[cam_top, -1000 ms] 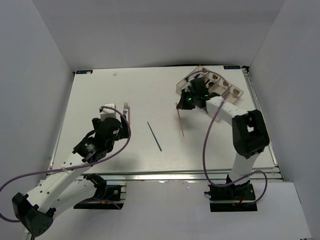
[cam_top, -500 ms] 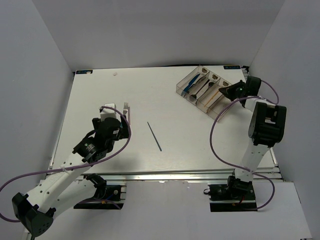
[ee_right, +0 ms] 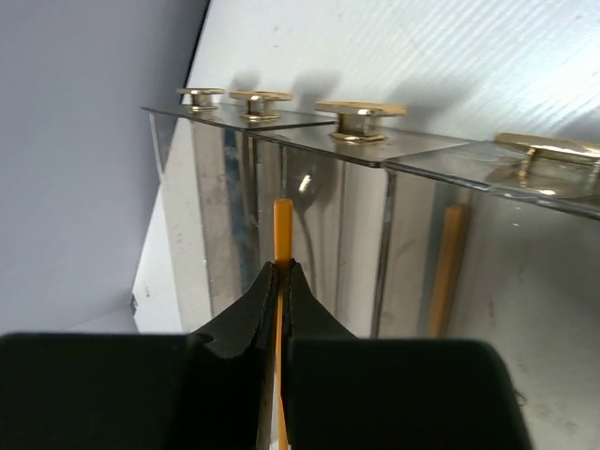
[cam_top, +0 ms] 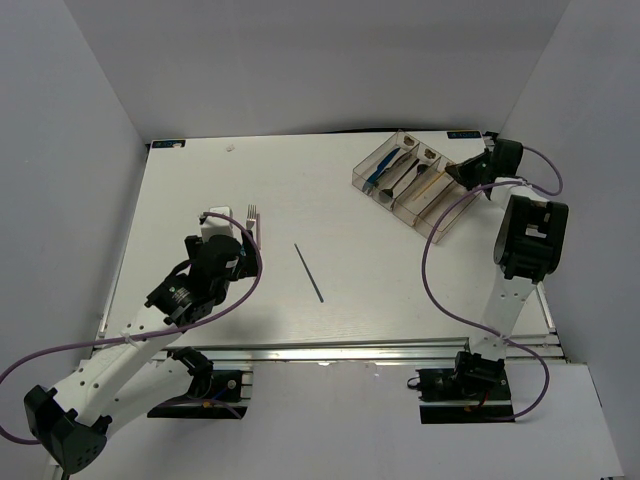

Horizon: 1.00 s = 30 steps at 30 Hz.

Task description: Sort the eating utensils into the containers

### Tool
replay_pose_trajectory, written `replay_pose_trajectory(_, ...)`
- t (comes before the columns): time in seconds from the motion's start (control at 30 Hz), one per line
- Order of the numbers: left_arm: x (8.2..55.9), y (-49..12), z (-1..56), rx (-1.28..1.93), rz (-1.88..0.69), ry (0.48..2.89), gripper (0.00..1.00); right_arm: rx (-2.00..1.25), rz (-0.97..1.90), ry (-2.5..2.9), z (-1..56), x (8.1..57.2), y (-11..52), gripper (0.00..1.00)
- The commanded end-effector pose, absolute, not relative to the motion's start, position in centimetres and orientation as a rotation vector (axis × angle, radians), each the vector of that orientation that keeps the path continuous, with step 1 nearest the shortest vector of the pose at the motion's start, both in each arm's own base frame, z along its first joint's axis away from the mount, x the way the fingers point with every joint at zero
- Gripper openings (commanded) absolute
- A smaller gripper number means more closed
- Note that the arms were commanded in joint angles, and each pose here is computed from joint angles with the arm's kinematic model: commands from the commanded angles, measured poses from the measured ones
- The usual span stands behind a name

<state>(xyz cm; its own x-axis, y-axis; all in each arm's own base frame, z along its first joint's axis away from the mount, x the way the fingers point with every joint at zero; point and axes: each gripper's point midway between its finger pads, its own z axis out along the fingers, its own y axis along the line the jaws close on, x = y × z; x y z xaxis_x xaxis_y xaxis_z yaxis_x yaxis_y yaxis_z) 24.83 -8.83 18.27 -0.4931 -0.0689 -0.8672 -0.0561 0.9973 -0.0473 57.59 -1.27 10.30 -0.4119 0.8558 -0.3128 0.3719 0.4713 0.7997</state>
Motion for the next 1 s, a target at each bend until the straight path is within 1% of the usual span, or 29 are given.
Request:
replay_pose_trajectory(0.0,25.0,-9.2,19.0,-0.079,-0.045,2.065,0.98,0.982,0.768,2.011,10.5,57.8,-2.2,0.00)
replay_pose_trajectory(0.13,25.0,-9.2,18.9,-0.079,-0.044,2.067,0.98,0.931,0.787,2.041,10.5,57.4,-1.6,0.00)
replay_pose_trajectory(0.23,25.0,-9.2,18.9,-0.077,-0.045,2.068,0.98,0.873,0.792,2.061,10.9,57.0,-0.8,0.08)
replay_pose_trajectory(0.27,25.0,-9.2,18.9,-0.078,-0.046,2.067,0.98,0.831,0.770,2.070,11.2,56.9,-0.6,0.22)
replay_pose_trajectory(0.33,25.0,-9.2,18.9,-0.078,-0.046,2.067,0.98,0.798,0.739,2.055,12.4,57.0,-0.6,0.32)
replay_pose_trajectory(0.37,24.9,-9.2,19.0,-0.079,-0.048,2.065,0.98,0.807,0.731,2.070,12.5,56.5,-0.7,0.44)
replay_pose_trajectory(0.63,24.9,-9.1,19.1,-0.087,-0.049,2.058,0.98,0.766,0.696,2.028,16.4,55.7,-0.1,0.46)
replay_pose_trajectory(0.67,24.9,-9.1,19.2,-0.088,-0.051,2.056,0.98,0.722,0.681,2.018,18.0,55.5,0.9,0.46)
replay_pose_trajectory(0.7,24.9,-9.0,19.2,-0.090,-0.049,2.055,0.98,0.665,0.631,2.045,18.3,54.9,1.5,0.47)
replay_pose_trajectory(0.73,24.9,-9.1,19.3,-0.091,-0.050,2.052,0.98,0.652,0.540,2.048,18.7,54.6,1.4,0.55)
replay_pose_trajectory(0.77,24.9,-9.0,19.3,-0.091,-0.045,2.053,0.98,0.556,0.512,2.042,21.0,54.0,4.2,0.63)
replay_pose_trajectory(0.8,24.9,-8.9,19.3,-0.095,-0.042,2.051,0.98,0.480,0.356,2.082,20.8,53.0,4.6,0.79)
replay_pose_trajectory(0.83,24.9,-8.7,19.6,-0.109,-0.035,2.042,0.98,0.431,0.277,2.089,21.6,52.3,5.6,0.89)
replay_pose_trajectory(0.87,24.9,-8.4,19.6,-0.117,-0.023,2.041,0.98,0.304,0.254,2.094,23.0,50.5,9.7,0.89)
replay_pose_trajectory(0.9,24.9,-8.2,19.6,-0.133,-0.016,2.037,0.98,0.251,0.167,2.102,22.9,49.4,10.7,0.89)
replay_pose_trajectory(0.93,24.8,-8.0,19.9,-0.147,-0.013,2.029,0.98,0.137,0.192,2.117,22.9,47.7,14.4,0.89)
replay_pose_trajectory(0.97,24.8,-7.5,20.1,-0.166,0.005,2.016,0.98,0.079,0.244,2.158,21.7,45.6,16.0,0.89)
